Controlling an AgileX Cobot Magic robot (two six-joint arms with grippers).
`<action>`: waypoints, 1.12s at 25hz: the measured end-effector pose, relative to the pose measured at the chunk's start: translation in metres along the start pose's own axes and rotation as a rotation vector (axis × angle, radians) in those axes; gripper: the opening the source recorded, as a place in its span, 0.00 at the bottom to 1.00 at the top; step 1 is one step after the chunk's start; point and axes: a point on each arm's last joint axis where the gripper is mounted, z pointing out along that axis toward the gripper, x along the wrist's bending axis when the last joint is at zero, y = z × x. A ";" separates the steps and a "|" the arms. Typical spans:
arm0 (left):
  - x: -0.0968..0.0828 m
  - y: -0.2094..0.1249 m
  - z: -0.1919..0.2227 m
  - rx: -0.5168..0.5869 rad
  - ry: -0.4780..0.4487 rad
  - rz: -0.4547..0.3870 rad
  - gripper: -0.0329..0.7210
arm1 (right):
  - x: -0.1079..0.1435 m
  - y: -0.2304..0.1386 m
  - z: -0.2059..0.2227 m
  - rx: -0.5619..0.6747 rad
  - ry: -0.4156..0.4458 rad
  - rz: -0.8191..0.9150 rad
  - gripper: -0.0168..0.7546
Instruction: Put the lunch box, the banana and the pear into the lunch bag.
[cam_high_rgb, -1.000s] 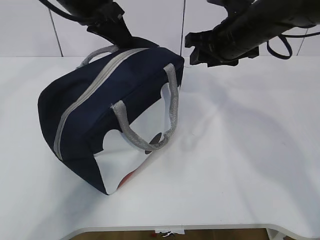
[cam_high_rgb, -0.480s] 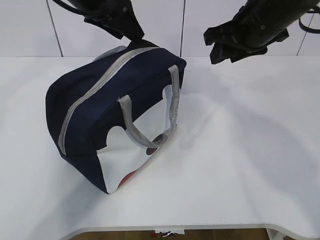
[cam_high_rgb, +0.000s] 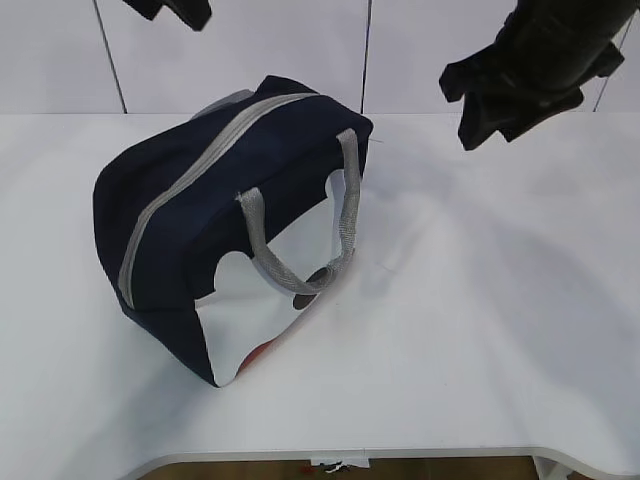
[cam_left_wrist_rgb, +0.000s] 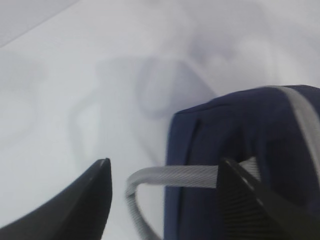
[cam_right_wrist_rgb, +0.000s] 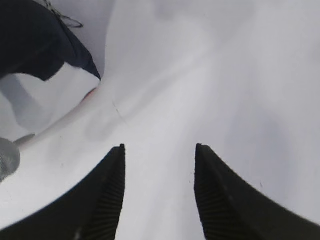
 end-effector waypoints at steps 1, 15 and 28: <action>0.001 0.000 -0.006 -0.004 0.025 -0.023 0.69 | -0.001 -0.002 -0.001 0.030 -0.011 -0.005 0.49; -0.010 -0.074 -0.093 0.058 0.170 -0.033 0.61 | -0.007 -0.022 -0.026 0.097 -0.080 -0.033 0.49; -0.041 -0.163 -0.199 -0.110 0.201 -0.022 0.61 | -0.001 -0.092 -0.088 0.028 -0.012 -0.005 0.49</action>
